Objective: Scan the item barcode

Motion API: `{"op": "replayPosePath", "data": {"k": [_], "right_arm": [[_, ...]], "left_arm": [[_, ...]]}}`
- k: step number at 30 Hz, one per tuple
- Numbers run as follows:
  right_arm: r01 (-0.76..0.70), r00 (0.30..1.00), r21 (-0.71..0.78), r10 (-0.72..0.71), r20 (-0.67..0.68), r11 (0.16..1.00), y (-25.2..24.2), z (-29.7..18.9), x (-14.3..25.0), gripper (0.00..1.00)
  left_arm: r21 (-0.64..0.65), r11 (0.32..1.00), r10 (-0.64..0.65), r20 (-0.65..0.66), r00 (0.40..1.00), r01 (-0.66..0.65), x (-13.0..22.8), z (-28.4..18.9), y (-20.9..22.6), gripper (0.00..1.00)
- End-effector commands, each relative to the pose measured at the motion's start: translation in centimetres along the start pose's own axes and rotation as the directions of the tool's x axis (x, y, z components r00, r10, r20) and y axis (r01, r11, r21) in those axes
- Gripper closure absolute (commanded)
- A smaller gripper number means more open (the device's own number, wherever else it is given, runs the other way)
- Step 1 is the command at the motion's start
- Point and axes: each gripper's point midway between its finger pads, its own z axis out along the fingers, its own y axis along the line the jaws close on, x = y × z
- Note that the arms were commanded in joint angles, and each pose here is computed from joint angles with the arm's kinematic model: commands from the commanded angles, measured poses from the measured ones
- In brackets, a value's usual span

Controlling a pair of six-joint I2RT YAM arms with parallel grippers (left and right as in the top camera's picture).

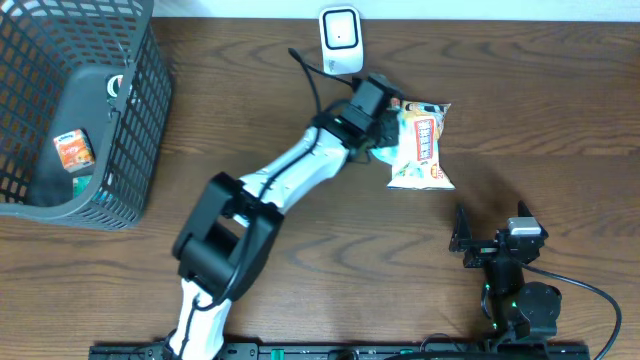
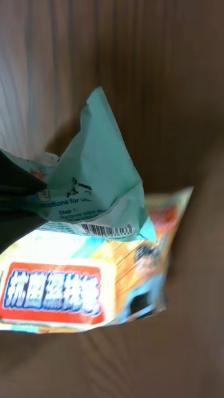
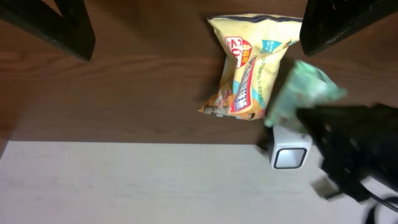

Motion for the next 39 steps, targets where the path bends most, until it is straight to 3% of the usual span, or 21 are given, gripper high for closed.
{"op": "replayPosePath", "data": {"k": [1,9,22,26,33,39], "right_arm": [[0.009,1.0,-0.004,-0.009,0.002,1.0,0.1,0.0,0.0,0.01],[0.009,1.0,-0.004,-0.009,0.002,1.0,0.1,0.0,0.0,0.01],[0.009,1.0,-0.004,-0.009,0.002,1.0,0.1,0.0,0.0,0.01],[0.009,1.0,-0.004,-0.009,0.002,1.0,0.1,0.0,0.0,0.01],[0.009,1.0,-0.004,-0.009,0.002,1.0,0.1,0.0,0.0,0.01],[0.009,1.0,-0.004,-0.009,0.002,1.0,0.1,0.0,0.0,0.01]], "left_arm": [[0.003,1.0,-0.011,0.062,0.998,0.011,-3.6,-3.8,0.9,0.93],[-0.066,0.998,-0.018,-0.05,0.999,0.015,-0.2,-2.5,2.2,0.93],[-0.181,0.983,-0.005,-0.078,0.997,-0.009,4.3,2.2,2.6,0.92],[-0.137,0.99,-0.026,-0.09,0.996,0.014,5.1,3.1,1.5,0.93],[0.065,0.998,0.02,-0.057,0.998,-0.016,4.9,3.5,-4.2,0.92],[0.093,0.995,0.039,-0.035,0.999,-0.035,4.9,3.4,-5.3,0.92]]}}
